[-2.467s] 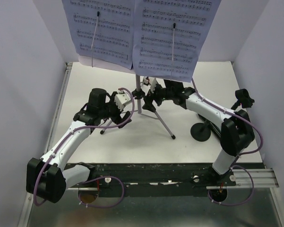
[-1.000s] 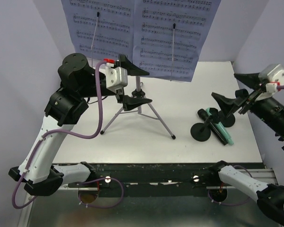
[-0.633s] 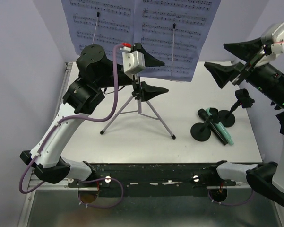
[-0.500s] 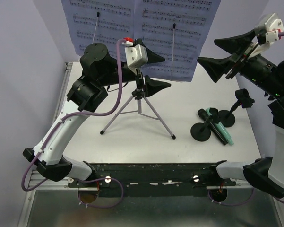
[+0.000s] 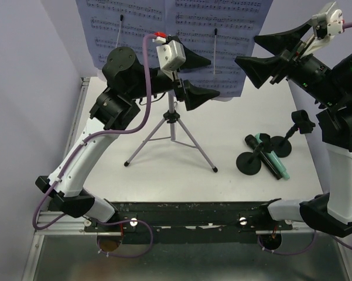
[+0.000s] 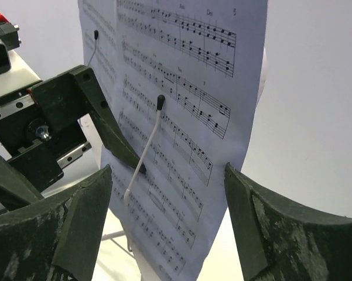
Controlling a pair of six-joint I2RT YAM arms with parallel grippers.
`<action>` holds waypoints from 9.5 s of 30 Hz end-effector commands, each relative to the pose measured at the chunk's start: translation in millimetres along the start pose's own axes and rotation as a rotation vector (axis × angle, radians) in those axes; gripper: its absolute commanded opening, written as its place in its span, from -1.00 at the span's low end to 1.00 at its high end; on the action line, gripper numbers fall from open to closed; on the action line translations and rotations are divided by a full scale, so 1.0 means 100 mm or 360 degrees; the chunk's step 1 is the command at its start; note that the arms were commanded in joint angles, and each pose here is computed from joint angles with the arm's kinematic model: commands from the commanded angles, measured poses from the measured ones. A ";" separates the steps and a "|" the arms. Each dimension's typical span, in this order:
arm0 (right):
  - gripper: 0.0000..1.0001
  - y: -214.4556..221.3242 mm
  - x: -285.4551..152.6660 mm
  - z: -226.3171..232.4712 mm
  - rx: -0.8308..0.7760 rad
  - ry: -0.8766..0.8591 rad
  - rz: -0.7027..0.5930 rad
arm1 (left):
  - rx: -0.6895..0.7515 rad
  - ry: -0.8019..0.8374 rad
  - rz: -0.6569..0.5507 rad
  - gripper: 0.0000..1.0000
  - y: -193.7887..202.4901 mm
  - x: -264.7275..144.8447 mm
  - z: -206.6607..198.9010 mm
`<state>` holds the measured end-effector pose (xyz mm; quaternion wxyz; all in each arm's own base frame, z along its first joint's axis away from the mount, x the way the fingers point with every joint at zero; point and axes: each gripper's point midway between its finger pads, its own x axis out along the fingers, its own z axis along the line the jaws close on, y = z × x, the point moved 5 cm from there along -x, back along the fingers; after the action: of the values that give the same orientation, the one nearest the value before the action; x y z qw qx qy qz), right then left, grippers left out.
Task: Pack up the instrument practice props
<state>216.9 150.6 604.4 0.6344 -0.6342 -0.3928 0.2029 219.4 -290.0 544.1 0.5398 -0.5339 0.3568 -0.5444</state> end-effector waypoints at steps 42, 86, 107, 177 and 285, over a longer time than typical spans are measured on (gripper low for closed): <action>0.45 -0.25 -0.07 0.06 -0.0339 -0.0082 -0.0333 | -0.0001 0.0177 -0.0128 0.82 -0.16 0.24 -0.01; 0.67 -0.45 0.17 -0.03 -0.0359 -0.0118 -0.0516 | 0.0018 0.0193 -0.0124 0.82 -0.14 0.25 -0.02; 0.78 -0.46 0.12 0.09 -0.0425 -0.0228 -0.0537 | 0.0015 0.0199 -0.0102 0.82 -0.09 0.28 -0.02; -0.99 -1.28 0.03 -0.48 -0.0855 0.0487 -0.0791 | 0.0088 0.0162 -0.0115 0.58 -0.12 0.21 -0.05; -0.99 5.04 -0.24 -2.97 0.0227 0.0856 0.1844 | 0.0630 -0.0094 0.0478 0.97 0.37 -0.58 -0.08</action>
<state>553.9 3.6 154.0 0.5546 -0.7255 0.1580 0.3757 210.2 -243.8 494.4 0.7153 -0.3716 0.3082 -0.5052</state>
